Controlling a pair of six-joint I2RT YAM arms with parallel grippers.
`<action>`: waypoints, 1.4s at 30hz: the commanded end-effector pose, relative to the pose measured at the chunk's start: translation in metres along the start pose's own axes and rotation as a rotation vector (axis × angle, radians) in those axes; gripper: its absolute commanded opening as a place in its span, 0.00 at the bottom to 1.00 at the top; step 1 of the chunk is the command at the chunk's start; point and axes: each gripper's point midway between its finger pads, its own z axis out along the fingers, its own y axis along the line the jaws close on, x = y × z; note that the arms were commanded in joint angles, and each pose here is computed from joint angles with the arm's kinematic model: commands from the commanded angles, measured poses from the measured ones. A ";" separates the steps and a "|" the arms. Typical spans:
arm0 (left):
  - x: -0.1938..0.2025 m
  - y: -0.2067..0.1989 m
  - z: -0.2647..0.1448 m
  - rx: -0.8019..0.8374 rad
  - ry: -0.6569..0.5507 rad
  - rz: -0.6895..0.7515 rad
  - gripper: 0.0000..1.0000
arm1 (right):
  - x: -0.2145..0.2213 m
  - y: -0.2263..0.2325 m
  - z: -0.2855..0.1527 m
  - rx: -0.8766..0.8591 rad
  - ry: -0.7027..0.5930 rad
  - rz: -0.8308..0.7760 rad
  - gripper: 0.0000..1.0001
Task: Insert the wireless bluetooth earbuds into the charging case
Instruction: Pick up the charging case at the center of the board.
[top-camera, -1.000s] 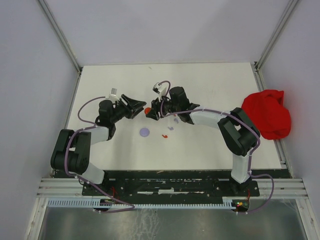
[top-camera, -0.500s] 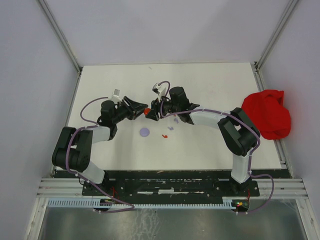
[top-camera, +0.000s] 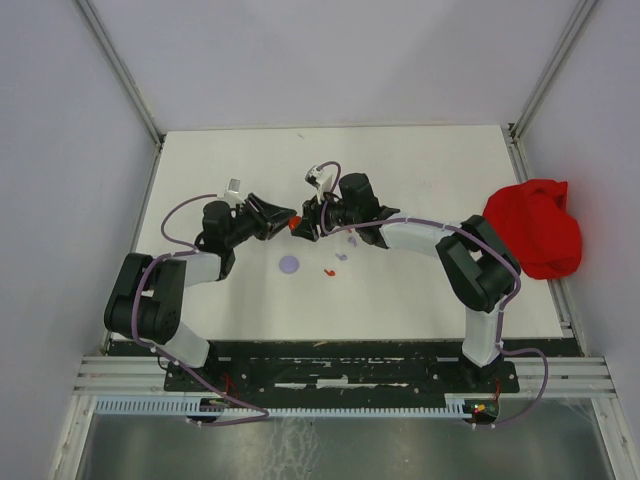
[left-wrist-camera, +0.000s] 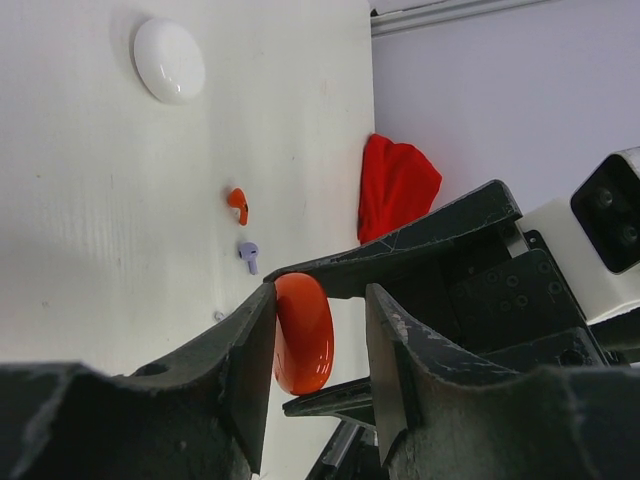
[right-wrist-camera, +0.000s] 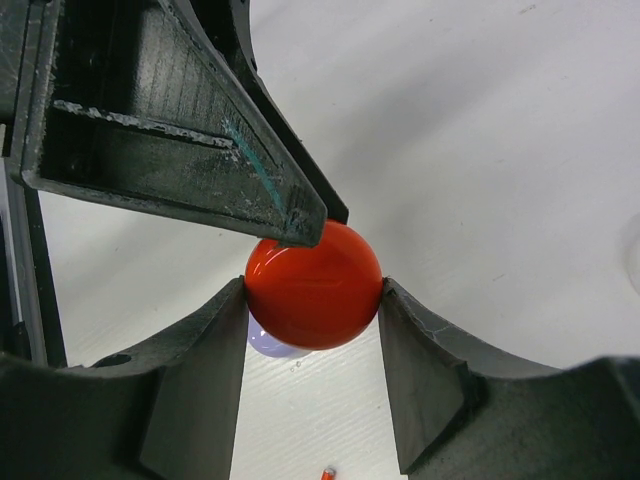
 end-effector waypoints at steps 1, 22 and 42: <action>0.012 -0.019 0.004 0.067 0.064 0.064 0.46 | -0.046 0.012 -0.010 -0.023 -0.115 -0.063 0.44; 0.015 -0.014 0.003 0.050 0.065 0.064 0.39 | -0.042 0.011 -0.010 -0.024 -0.111 -0.058 0.44; 0.012 -0.013 0.003 0.039 0.053 0.062 0.43 | -0.038 0.008 -0.018 -0.011 -0.109 -0.055 0.43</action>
